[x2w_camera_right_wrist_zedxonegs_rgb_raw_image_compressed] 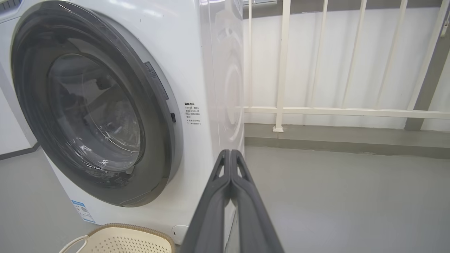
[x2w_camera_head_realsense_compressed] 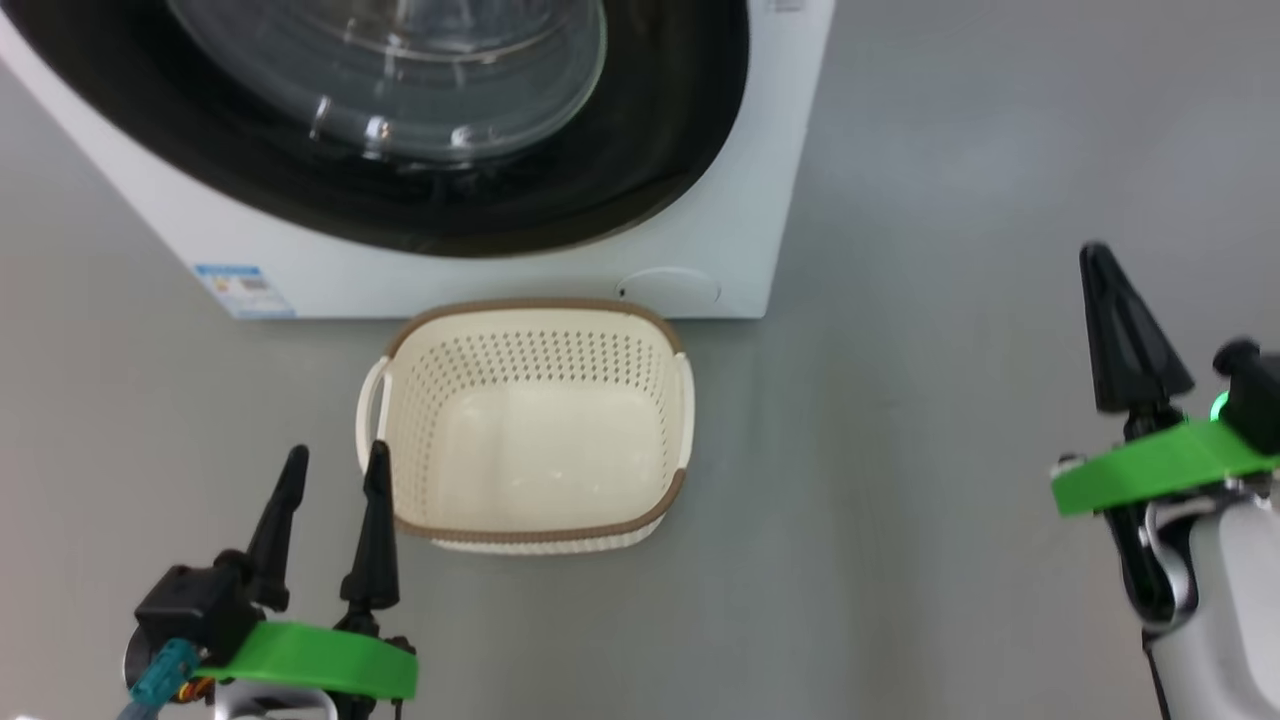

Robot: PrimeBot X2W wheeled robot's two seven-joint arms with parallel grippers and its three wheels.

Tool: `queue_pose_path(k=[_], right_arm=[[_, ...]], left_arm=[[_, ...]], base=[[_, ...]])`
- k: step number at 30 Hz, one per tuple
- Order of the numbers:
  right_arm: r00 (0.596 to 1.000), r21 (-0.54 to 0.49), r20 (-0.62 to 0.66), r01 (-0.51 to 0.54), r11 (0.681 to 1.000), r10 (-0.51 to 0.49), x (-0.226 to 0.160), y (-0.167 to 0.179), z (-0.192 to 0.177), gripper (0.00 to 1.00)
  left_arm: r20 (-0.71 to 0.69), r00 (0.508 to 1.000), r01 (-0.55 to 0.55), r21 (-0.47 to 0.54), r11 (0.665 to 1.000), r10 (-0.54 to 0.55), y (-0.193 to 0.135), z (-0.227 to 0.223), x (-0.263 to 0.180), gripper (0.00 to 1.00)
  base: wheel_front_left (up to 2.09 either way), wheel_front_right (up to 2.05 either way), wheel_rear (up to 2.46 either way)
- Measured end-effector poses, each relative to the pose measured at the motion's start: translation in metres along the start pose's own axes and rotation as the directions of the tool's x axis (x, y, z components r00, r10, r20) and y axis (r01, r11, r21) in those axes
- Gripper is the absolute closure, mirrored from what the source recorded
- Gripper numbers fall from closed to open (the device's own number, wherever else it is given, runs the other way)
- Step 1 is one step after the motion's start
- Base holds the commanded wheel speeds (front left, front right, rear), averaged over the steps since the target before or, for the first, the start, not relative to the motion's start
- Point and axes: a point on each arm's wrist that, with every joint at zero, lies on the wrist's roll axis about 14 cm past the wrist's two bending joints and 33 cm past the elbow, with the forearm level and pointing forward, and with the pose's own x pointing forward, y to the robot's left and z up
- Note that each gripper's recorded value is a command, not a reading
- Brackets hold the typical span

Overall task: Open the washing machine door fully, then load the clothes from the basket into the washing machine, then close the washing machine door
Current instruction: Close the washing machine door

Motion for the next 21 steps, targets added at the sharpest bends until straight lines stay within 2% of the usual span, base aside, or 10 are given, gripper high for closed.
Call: queue_pose_path(k=[10,16,21], right_arm=[[0.985,0.004,0.018,0.172,0.985,-0.172,-0.073,-0.031,0.019,1.0],[0.979,0.012,-0.023,0.204,0.979,-0.203,-0.112,-0.026,0.011,1.0],[0.975,0.013,-0.026,0.222,0.975,-0.222,-0.128,-0.028,0.014,1.0]], left_arm=[[0.038,0.999,0.024,-0.001,1.0,-0.024,-0.01,0.015,-0.018,0.0],[0.046,0.998,0.031,0.001,1.0,-0.031,-0.013,0.019,-0.03,0.0],[0.045,0.998,0.037,0.004,0.999,-0.037,-0.015,0.019,-0.037,0.0]], base=[[0.0,0.0,0.0],[0.0,0.0,0.0],[0.0,0.0,0.0]])
